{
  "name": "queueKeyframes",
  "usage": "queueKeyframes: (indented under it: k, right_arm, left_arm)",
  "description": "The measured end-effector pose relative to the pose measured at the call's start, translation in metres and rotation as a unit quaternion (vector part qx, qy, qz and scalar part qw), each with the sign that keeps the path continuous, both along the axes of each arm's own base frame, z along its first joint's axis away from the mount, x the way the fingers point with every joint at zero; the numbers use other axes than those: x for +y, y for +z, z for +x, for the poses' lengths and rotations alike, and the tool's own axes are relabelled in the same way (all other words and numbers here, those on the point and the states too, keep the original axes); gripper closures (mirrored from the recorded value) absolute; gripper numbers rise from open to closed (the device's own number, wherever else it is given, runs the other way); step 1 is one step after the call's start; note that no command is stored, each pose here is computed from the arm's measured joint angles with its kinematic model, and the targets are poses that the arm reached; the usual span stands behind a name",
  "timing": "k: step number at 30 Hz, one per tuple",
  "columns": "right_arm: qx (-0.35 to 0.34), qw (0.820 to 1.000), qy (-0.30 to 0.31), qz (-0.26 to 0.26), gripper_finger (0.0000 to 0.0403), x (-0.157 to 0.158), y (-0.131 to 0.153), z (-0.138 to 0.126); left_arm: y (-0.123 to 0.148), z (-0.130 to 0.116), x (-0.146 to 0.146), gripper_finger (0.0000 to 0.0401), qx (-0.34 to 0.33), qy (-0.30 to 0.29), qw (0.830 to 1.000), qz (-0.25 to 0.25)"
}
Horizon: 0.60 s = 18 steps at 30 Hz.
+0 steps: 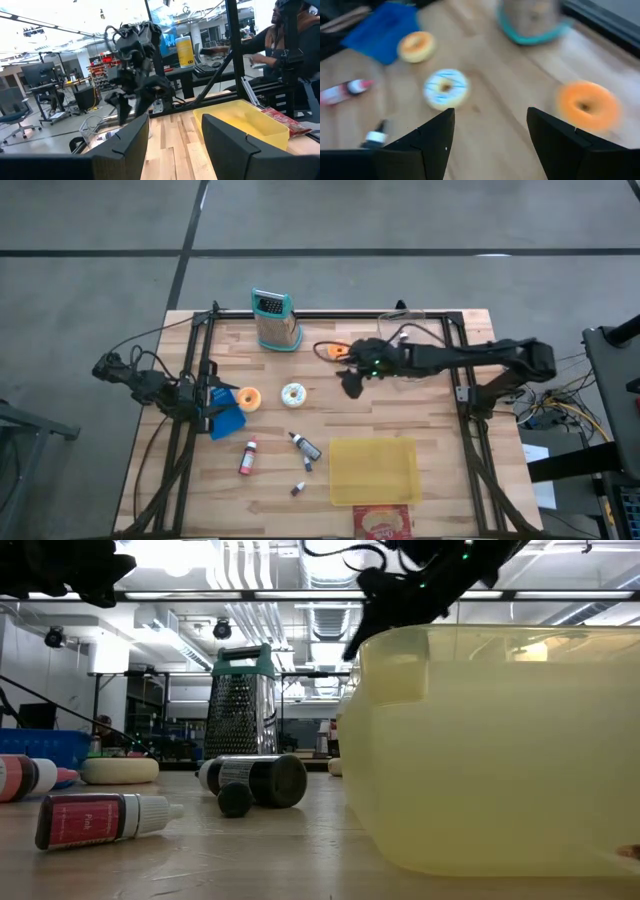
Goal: Pick & Place Food Item
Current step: Put the black food coloring bottle into the transparent bin
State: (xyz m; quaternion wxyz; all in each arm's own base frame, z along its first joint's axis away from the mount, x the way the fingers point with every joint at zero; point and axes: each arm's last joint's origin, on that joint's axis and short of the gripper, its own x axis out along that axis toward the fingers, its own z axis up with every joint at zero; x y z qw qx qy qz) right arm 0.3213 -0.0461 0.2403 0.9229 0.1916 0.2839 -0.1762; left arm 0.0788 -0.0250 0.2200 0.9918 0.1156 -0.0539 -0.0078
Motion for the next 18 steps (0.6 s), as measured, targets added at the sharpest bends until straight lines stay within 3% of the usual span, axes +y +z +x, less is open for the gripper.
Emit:
queueKeyframes:
  k: [4, 14, 18]
  right_arm:
    - [-0.01, 0.997, 0.074, -0.001, 0.0168, 0.006, -0.01, 0.016]
    - [0.005, 0.994, 0.11, 0.016, 0.0171, 0.029, -0.021, 0.038]
    - [-0.004, 0.991, 0.123, 0.057, 0.017, 0.043, -0.02, 0.043]
  left_arm:
    - [0.0, 0.0, 0.0, 0.0213, 0.0, 0.0, 1.0, 0.0]
    - [0.0, 0.0, 0.0, 0.0213, 0.0, 0.0, 1.0, 0.0]
    - [0.0, 0.0, 0.0, 0.0213, 0.0, 0.0, 1.0, 0.0]
